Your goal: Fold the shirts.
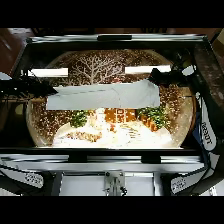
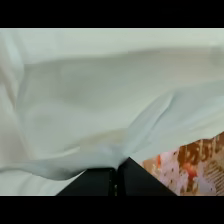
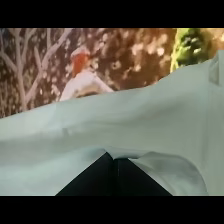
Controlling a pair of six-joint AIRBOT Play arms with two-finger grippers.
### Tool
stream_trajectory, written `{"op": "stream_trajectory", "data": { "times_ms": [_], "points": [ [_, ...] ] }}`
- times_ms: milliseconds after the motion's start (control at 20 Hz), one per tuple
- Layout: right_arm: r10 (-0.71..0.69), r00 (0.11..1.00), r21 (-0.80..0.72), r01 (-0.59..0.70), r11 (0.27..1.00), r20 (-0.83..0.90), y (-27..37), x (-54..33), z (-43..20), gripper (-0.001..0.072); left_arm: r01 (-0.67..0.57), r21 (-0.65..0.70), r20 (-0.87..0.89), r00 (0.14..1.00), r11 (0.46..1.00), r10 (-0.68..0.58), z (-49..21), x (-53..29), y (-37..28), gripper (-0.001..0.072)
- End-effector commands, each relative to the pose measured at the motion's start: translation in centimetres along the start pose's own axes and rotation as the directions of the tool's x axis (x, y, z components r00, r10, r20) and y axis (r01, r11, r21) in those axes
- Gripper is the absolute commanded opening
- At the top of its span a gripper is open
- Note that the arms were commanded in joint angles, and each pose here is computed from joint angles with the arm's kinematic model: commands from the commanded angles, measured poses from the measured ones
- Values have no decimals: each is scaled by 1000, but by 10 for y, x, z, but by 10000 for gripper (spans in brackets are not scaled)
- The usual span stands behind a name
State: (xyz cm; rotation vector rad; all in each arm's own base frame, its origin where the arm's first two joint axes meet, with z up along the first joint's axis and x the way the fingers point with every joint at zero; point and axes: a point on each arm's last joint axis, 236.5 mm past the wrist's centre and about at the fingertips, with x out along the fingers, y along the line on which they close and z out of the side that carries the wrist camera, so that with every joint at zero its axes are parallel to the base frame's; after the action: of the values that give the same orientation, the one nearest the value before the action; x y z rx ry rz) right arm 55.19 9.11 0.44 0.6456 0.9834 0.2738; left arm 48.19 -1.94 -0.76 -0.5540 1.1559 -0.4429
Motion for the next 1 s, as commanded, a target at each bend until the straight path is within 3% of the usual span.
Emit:
{"op": "stream_trajectory", "data": {
  "times_ms": [0,100,150,200,250,300,400,550,600,700,950],
  "points": [
    [0,1000,48,0,999,5,-16,25,2,51,-4,-73,63,998,997,8,23,21,16,28],
    [-21,999,27,21,999,-27,-25,31,-7,106,-6,-82,57,998,997,11,22,28,20,30],
    [-44,998,6,45,999,-44,-31,32,-11,141,-5,-83,50,999,997,9,20,31,20,65],
    [-65,996,-13,64,998,-59,-37,32,-15,158,3,-84,38,999,996,0,18,34,18,257],
    [-73,995,-41,70,997,-72,-38,30,-17,462,15,-85,17,1000,996,-14,13,34,15,582],
    [-69,994,-100,60,993,-82,-37,25,-18,635,29,-80,-8,1000,996,-30,8,31,11,720],
    [-116,990,-168,102,980,-77,-47,0,-11,660,64,-58,-53,996,996,-67,5,15,0,720],
    [-225,961,-82,214,973,-158,-93,-27,-22,660,131,-25,-174,976,991,-133,-15,-7,-22,720],
    [-223,954,-69,213,975,-198,-101,-27,-31,660,148,-25,-212,966,989,-150,-24,-11,-27,714],
    [-205,942,-83,189,978,-266,-106,-22,-47,661,163,-33,-253,953,986,-166,-34,-17,-38,566],
    [-135,952,-60,123,991,-276,-107,7,-54,662,165,31,-228,961,986,-154,-32,-37,-60,566]
  ]
}}
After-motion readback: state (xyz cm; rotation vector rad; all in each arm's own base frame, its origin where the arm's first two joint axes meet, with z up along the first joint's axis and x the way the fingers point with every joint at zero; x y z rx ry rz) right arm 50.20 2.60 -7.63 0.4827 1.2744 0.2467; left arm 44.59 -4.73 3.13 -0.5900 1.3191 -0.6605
